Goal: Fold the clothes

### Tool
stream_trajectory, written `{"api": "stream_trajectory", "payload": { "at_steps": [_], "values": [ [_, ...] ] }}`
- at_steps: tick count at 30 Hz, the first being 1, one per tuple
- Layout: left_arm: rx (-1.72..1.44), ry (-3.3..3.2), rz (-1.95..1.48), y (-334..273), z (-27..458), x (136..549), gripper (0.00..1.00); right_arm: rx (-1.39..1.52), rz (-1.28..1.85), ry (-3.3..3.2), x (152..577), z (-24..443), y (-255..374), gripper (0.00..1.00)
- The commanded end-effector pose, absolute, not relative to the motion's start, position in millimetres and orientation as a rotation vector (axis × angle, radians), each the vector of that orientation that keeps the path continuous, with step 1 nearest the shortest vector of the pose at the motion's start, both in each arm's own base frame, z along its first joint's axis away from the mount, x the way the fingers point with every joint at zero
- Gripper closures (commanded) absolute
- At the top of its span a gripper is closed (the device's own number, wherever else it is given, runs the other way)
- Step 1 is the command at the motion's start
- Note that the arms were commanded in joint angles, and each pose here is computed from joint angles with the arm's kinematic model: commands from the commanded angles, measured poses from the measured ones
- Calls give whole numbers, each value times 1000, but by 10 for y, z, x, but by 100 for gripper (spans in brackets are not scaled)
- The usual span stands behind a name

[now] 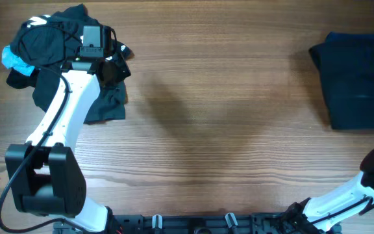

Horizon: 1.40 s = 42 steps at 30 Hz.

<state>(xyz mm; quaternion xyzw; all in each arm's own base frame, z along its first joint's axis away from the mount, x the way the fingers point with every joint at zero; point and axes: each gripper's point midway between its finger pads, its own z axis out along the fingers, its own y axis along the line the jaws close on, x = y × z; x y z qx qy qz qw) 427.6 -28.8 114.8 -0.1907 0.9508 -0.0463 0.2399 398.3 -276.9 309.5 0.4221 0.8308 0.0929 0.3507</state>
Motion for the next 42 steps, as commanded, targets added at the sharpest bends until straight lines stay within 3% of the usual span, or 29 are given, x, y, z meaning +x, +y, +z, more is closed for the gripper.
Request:
{"api": "stream_trajectory", "payload": {
  "at_steps": [1, 10, 16, 19, 26, 34, 36, 39, 42],
  "values": [
    [-518, 2615, -125, -304, 1093, 4278, 89, 1059, 286, 2216, 4156, 2852, -2674, 96],
    [-519, 2653, -122, -324, 947, 4269, 92, 1177, 383, 2433, 4347, 1669, -2736, 96],
    [-516, 2637, -128, -327, 965, 4306, 83, 1132, 368, 2507, 4546, 1138, -2767, 96],
    [-516, 2635, -128, -327, 967, 4310, 74, 1106, 361, 2505, 4679, 932, -2811, 95],
    [-515, 2629, -131, -329, 975, 4325, 71, 1043, 297, 2471, 4814, 850, -2973, 86],
    [-515, 2630, -130, -328, 973, 4322, 68, 955, 395, 2397, 4960, 1135, -2893, 85],
    [-515, 2629, -130, -329, 974, 4323, 66, 913, 382, 2364, 4966, 1388, -2880, 78],
    [-515, 2629, -130, -329, 974, 4323, 65, 859, 341, 2295, 4936, 1886, -2857, 49],
    [-515, 2629, -130, -329, 974, 4323, 63, 825, 327, 2256, 4875, 2220, -2797, 33]
  ]
}}
